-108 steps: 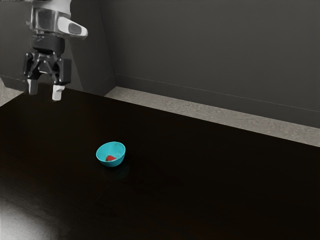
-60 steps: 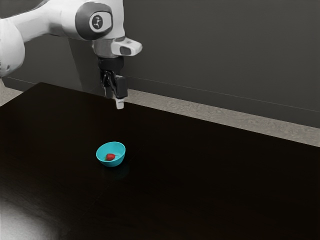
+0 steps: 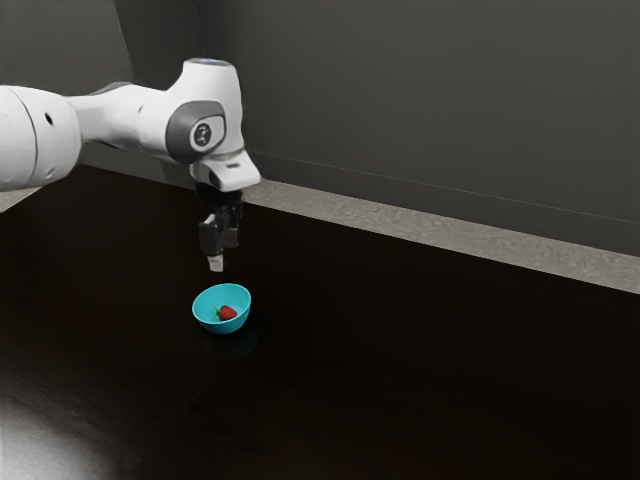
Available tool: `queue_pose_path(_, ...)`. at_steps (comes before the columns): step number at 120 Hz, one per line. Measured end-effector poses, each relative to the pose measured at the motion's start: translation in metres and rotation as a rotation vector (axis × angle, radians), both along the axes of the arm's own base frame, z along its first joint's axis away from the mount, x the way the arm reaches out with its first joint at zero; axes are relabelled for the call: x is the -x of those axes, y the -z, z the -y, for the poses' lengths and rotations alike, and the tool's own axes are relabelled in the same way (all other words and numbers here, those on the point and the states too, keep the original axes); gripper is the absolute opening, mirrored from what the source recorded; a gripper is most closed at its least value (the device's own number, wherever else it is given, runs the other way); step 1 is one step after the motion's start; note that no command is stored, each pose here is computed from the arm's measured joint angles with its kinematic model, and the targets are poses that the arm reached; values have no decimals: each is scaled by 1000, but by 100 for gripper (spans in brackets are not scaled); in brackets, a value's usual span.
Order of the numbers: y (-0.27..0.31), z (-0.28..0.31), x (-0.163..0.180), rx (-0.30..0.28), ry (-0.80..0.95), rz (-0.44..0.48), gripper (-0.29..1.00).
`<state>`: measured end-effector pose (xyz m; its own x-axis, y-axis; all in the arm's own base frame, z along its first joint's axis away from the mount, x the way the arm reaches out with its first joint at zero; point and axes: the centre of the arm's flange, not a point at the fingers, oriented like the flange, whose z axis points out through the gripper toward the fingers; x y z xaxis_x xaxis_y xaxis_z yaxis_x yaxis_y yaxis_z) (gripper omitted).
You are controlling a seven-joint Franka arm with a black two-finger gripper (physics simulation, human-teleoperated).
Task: Take strawberry from the bowl
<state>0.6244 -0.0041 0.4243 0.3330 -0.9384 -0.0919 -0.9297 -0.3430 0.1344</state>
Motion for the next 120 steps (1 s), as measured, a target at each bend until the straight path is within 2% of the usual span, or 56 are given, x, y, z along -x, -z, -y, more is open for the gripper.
queue_pose_path(11, 20, -9, 11, 12, 65, 21, 58)
queue_pose_path(42, 40, -22, -4, 30, 180, 127, 38)
queue_pose_path(68, 74, -42, 4, 32, 217, 115, 32)
queue_pose_path(92, 98, -41, 0, 63, 229, 110, 31)
queue_pose_path(120, 117, -49, -1, 68, 236, 98, 31)
